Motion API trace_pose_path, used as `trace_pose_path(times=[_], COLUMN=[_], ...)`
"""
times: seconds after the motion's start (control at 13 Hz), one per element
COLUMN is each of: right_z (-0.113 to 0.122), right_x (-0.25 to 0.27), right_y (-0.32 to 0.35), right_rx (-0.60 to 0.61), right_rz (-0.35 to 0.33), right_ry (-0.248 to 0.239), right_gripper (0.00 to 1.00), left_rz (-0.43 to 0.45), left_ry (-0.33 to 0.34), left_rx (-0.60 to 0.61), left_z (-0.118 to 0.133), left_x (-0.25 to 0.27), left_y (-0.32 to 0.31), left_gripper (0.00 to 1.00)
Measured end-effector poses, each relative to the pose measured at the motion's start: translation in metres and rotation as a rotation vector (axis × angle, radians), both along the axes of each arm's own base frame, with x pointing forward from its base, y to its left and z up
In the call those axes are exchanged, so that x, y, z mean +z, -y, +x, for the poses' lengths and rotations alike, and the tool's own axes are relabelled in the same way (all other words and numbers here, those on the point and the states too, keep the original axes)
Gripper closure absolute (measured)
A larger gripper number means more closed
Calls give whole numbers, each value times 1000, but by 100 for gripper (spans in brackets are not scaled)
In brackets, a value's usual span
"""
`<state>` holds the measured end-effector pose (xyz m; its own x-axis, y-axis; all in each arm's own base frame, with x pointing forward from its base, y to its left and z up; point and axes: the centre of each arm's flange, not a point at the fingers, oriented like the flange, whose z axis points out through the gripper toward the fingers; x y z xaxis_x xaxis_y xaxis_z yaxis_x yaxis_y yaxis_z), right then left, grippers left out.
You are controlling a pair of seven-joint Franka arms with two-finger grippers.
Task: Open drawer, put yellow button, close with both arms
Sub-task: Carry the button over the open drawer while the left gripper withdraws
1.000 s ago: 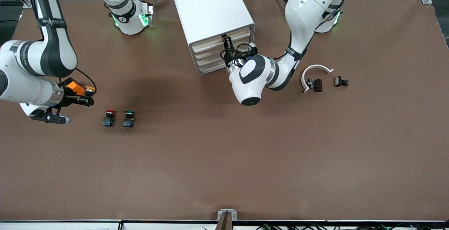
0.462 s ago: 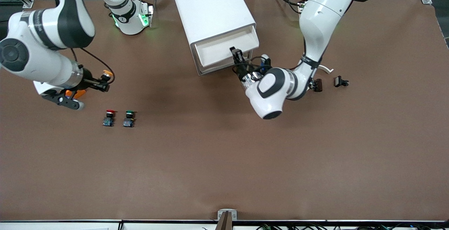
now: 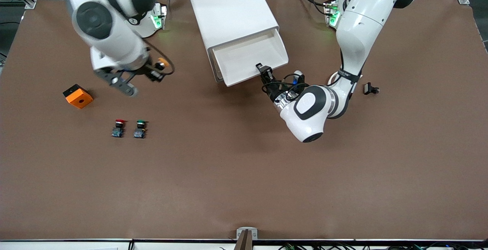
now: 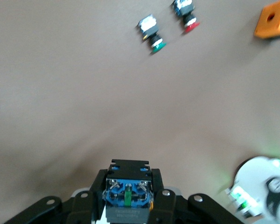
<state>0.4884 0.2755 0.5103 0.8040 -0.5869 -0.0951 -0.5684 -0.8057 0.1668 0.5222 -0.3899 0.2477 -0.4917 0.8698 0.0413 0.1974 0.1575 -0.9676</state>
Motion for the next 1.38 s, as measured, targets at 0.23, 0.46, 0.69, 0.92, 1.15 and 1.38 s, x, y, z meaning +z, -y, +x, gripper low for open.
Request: trace_pose_path(times=[0.23,0.46,0.69,0.92,1.15,1.38], right_z=[-37,-40,-47,-64,-76,-78], right_x=[22,11,-22,-48,-69,-81], right_y=[-82,-132,-175,-212,-232,-237], right_rx=[-160,-317,-393,-439,-450,-462], right_rz=[37,87,92,100,86,81], right_ry=[38,54,71,85,76,44], right_gripper=[58,58,58,58,58,58], left_rz=[12,20,50,83,46,-12], left_ry=[26,63,159,268,388,575], left_rx=[26,49,72,112,97,-94], left_z=[16,33,64,98,119,125], left_x=[1,4,26,40,42,62], left_y=[-18,-36,-59,-105,-155,-183], left_gripper=[69,33,1,0,0,0])
